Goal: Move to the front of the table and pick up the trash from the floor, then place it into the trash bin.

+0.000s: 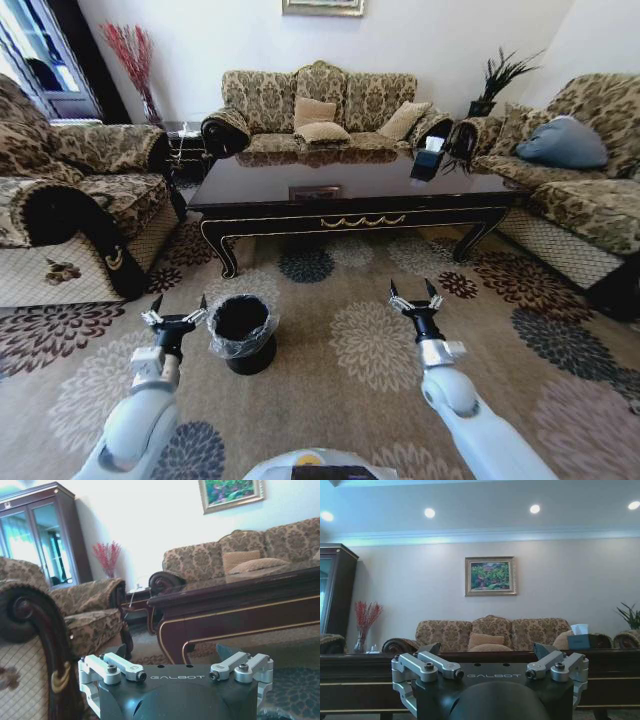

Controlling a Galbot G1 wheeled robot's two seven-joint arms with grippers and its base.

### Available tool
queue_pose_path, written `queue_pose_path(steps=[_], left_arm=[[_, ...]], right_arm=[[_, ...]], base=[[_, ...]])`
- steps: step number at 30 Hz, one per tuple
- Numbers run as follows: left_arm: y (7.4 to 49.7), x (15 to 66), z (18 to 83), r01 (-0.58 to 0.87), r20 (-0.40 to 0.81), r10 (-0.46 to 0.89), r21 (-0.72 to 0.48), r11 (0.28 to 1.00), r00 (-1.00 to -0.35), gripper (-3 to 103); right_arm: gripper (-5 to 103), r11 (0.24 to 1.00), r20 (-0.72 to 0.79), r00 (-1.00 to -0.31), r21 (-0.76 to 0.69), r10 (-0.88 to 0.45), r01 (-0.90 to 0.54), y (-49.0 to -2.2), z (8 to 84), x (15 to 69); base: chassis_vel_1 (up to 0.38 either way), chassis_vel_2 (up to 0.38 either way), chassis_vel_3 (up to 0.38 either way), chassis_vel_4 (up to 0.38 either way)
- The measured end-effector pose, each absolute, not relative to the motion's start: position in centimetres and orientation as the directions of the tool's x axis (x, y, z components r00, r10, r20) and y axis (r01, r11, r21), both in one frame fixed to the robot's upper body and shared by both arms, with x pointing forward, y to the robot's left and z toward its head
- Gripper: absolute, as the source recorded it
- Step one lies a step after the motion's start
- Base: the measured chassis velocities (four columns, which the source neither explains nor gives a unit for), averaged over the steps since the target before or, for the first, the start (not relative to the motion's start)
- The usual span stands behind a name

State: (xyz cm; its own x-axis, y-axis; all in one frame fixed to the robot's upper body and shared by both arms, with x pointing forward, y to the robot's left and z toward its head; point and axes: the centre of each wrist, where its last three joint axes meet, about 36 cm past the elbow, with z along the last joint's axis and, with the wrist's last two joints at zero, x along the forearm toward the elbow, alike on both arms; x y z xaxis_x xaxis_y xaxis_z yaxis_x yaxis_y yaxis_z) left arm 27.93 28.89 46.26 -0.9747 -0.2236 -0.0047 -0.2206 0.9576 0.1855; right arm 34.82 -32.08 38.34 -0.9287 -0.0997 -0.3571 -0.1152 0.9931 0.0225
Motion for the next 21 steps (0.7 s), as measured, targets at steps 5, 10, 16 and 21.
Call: queue_pose_path(steps=[5, 10, 16, 21], left_arm=[[27.5, 26.3, 45.4, -0.239, -0.034, -0.237, 0.202, 0.95, -0.971, 100], [26.4, 24.1, 45.0, -0.237, -0.013, -0.239, 0.174, 0.956, -0.971, 100], [26.5, 23.7, 45.7, -0.26, -0.048, -0.256, 0.158, 0.952, -0.966, 100], [26.1, 23.6, 46.6, -0.25, -0.061, -0.243, 0.147, 0.957, -0.968, 100]], right_arm=[[100, 0.996, -0.354, -0.932, -0.026, -0.084, -0.08, -33.9, 38.8, 33.3], [100, 0.995, -0.35, -0.932, -0.045, -0.095, -0.085, -34.9, 38.8, 31.7], [100, 0.986, -0.315, -0.935, -0.092, -0.164, -0.142, -35.7, 39.0, 29.5], [100, 0.983, -0.317, -0.931, -0.087, -0.183, -0.164, -35.2, 39.0, 28.9]], base=[[0.0, 0.0, 0.0, 0.0], [0.0, 0.0, 0.0, 0.0], [0.0, 0.0, 0.0, 0.0], [0.0, 0.0, 0.0, 0.0]])
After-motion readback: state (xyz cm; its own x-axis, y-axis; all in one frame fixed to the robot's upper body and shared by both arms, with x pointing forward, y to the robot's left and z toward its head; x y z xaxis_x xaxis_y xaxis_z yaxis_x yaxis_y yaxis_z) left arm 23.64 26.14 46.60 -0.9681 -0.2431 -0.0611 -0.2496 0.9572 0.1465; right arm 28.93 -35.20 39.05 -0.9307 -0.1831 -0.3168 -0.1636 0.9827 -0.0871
